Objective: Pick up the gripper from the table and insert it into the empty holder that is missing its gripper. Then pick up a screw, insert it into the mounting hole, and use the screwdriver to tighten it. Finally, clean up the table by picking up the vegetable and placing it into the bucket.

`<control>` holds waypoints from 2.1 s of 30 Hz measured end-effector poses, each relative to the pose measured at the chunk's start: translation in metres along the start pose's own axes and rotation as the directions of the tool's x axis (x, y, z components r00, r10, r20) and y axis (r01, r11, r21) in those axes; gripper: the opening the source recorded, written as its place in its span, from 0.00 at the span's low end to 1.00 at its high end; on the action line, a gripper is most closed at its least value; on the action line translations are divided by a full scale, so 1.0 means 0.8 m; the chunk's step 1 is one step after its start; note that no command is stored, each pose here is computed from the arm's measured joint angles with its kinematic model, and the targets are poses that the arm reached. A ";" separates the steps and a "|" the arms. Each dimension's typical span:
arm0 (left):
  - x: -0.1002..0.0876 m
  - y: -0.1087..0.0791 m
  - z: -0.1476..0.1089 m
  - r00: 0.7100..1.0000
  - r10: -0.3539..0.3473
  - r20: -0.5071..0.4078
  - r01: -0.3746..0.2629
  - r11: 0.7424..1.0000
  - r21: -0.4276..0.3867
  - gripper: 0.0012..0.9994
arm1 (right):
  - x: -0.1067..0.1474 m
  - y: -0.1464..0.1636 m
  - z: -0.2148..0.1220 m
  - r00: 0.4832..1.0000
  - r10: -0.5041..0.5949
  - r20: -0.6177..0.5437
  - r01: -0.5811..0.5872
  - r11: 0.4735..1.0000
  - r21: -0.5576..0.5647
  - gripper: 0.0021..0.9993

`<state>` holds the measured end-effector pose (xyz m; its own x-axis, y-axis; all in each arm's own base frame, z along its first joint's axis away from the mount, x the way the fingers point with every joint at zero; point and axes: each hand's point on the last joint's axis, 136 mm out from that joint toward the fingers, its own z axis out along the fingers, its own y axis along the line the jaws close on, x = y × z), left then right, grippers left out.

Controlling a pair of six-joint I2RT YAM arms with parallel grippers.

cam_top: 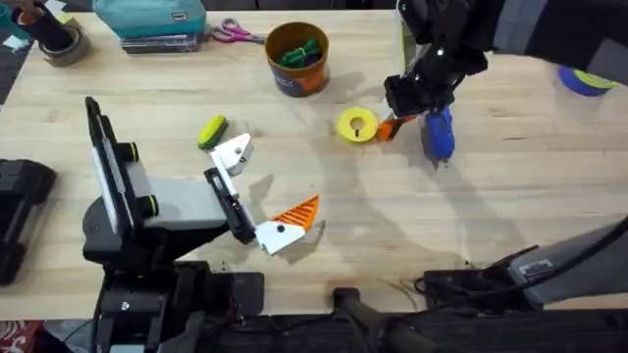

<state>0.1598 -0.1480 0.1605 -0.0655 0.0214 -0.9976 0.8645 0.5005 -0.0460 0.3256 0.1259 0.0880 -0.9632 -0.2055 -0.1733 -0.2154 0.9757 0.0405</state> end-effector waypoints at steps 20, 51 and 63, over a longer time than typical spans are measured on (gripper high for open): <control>0.000 0.000 0.000 1.000 0.000 0.000 0.000 1.000 0.000 0.99 | -0.042 0.020 -0.175 0.958 0.002 0.288 0.025 0.995 -0.092 0.01; 0.000 0.000 0.000 1.000 0.000 0.000 0.000 1.000 0.000 0.99 | 0.027 0.146 -0.157 0.977 0.094 0.189 0.170 0.181 -0.969 0.01; 0.000 0.000 0.000 1.000 -0.001 0.000 0.001 1.000 0.000 0.99 | 0.030 0.193 -0.138 0.989 -0.047 0.139 0.142 0.054 -0.988 0.01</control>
<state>0.1597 -0.1481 0.1604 -0.0661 0.0214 -0.9976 0.8647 0.5002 -0.0465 0.2513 0.2632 0.1986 -0.9203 -0.2383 -0.3103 -0.3069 -0.0524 0.9503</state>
